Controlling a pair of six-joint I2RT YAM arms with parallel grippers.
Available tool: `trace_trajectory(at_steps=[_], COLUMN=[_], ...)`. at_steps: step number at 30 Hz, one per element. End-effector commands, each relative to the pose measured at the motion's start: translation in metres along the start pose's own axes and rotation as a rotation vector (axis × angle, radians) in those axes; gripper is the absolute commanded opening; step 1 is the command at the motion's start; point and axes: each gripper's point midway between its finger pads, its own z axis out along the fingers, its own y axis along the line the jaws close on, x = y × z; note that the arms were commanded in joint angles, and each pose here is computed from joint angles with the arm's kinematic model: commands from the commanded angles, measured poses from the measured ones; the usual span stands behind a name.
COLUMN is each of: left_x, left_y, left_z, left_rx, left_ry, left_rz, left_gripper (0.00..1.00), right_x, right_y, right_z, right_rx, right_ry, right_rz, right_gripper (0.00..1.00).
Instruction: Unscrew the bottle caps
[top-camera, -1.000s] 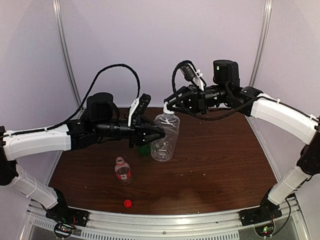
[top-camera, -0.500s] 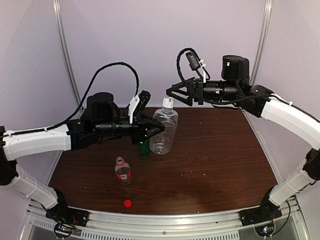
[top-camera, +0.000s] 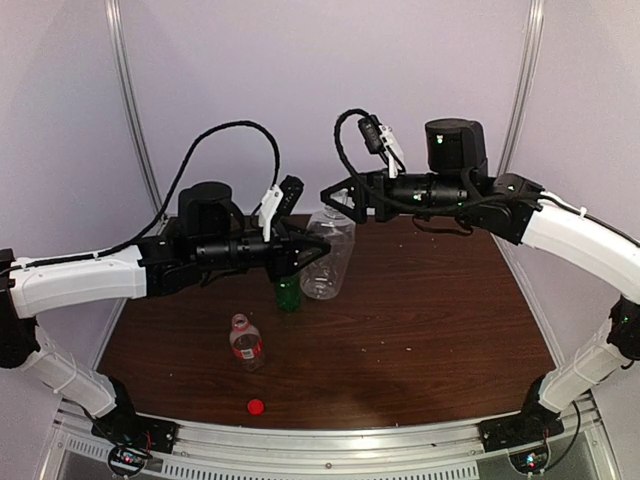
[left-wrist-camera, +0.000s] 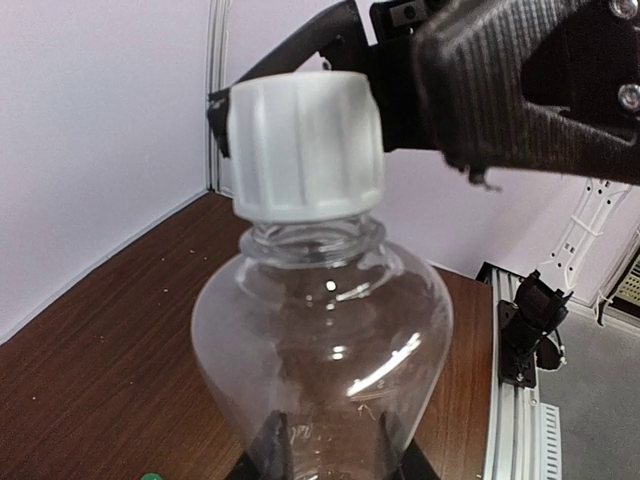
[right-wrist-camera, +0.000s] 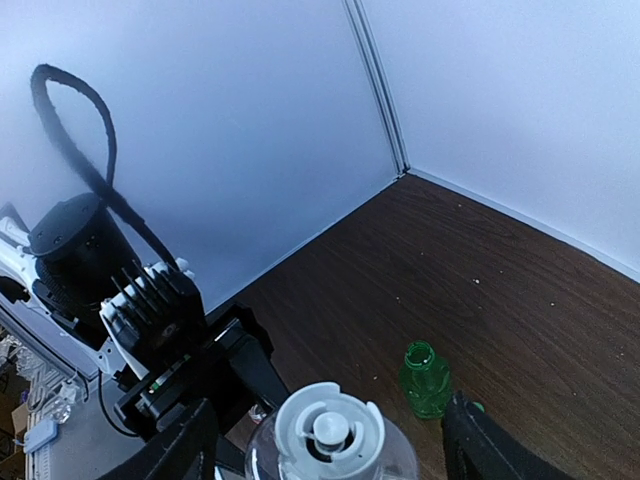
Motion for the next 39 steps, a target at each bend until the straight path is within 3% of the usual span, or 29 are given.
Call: trace_trajectory(at_steps=[1, 11, 17, 20, 21, 28, 32, 37, 39], left_x=[-0.027, -0.025, -0.025, -0.024, -0.025, -0.028, -0.030, -0.027, -0.026], left_y=[0.002, 0.002, 0.001, -0.006, -0.018, -0.064, -0.078, -0.088, -0.089], left_z=[0.000, -0.001, -0.003, -0.004, -0.007, -0.024, -0.033, -0.036, -0.036], left_rx=[-0.024, -0.030, -0.023, 0.015, 0.074, 0.329, 0.413, 0.480, 0.492], left_ry=[-0.074, -0.069, -0.069, -0.069, -0.071, -0.086, -0.094, -0.086, -0.084], left_rz=[0.014, 0.018, 0.023, 0.038, 0.064, 0.132, 0.147, 0.143, 0.143], left_gripper=[0.08, 0.08, 0.08, 0.08, 0.08, 0.09, 0.09, 0.09, 0.09], right_x=[-0.009, -0.007, -0.003, -0.001, 0.001, 0.014, 0.024, 0.027, 0.027], right_y=[-0.004, -0.001, 0.003, 0.008, 0.021, 0.051, 0.066, 0.068, 0.069], right_z=[0.000, 0.004, 0.005, 0.004, 0.000, -0.022, -0.036, -0.039, -0.040], right_rx=[0.053, 0.033, -0.001, -0.062, -0.184, -0.524, -0.715, -0.796, -0.815], right_ry=[-0.021, -0.015, -0.007, 0.001, 0.011, 0.043, 0.064, 0.079, 0.084], right_rz=[0.003, -0.010, -0.048, -0.091, -0.135, -0.271, -0.312, -0.299, -0.294], right_gripper=[0.73, 0.45, 0.33, 0.22, 0.18, 0.14, 0.18, 0.21, 0.28])
